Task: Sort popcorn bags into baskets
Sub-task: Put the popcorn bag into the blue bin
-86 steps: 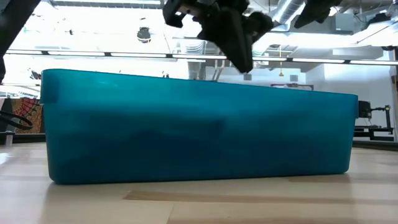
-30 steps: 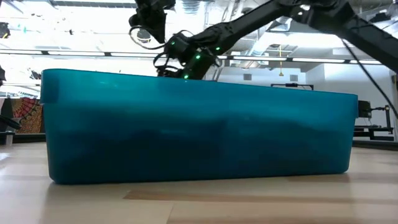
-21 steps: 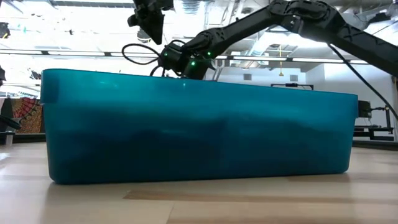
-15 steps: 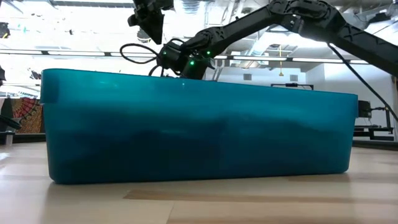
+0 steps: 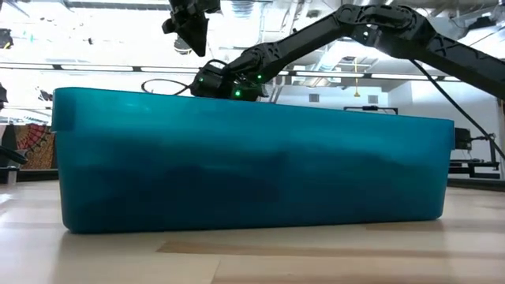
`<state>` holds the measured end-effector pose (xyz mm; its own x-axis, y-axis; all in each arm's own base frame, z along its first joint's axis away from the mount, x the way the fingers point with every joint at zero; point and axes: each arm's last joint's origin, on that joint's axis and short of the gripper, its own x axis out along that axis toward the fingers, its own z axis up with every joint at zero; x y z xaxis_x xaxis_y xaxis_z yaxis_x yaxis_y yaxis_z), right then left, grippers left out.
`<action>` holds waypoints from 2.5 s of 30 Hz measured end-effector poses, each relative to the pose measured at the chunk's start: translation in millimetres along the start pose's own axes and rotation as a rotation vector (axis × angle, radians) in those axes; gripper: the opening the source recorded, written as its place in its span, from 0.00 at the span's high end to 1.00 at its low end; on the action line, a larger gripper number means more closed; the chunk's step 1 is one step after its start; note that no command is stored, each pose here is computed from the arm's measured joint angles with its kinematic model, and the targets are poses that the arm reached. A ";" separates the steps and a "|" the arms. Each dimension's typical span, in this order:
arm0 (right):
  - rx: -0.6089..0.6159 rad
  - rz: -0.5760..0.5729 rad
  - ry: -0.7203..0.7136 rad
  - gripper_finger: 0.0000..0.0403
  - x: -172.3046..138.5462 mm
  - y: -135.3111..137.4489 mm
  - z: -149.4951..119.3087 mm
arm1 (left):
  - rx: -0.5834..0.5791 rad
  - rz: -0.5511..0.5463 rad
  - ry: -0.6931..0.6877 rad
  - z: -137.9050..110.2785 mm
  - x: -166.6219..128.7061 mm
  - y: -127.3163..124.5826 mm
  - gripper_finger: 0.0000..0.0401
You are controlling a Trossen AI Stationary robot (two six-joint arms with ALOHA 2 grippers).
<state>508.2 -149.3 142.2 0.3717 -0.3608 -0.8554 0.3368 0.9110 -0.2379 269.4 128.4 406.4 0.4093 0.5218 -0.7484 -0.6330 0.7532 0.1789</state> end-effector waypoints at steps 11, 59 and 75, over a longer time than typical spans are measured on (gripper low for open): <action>-0.173 0.115 0.097 0.97 -8.6 25.3 -10.0 | 0.003 -0.018 0.004 -0.3 0.0 -0.4 0.98; 0.039 0.261 -0.271 0.97 -472.5 -100.9 -143.6 | 0.832 -0.398 0.052 -81.4 58.1 -96.3 0.34; 0.130 0.265 -0.343 0.96 -497.2 -107.7 -167.8 | 0.913 -0.519 -0.002 -150.5 120.6 -109.8 0.34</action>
<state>142.0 -34.5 516.0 0.7172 -0.1839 -0.6721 0.2892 0.9561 0.0470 289.4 48.4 200.4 0.4903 0.0488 -0.8702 0.3558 0.9003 0.2510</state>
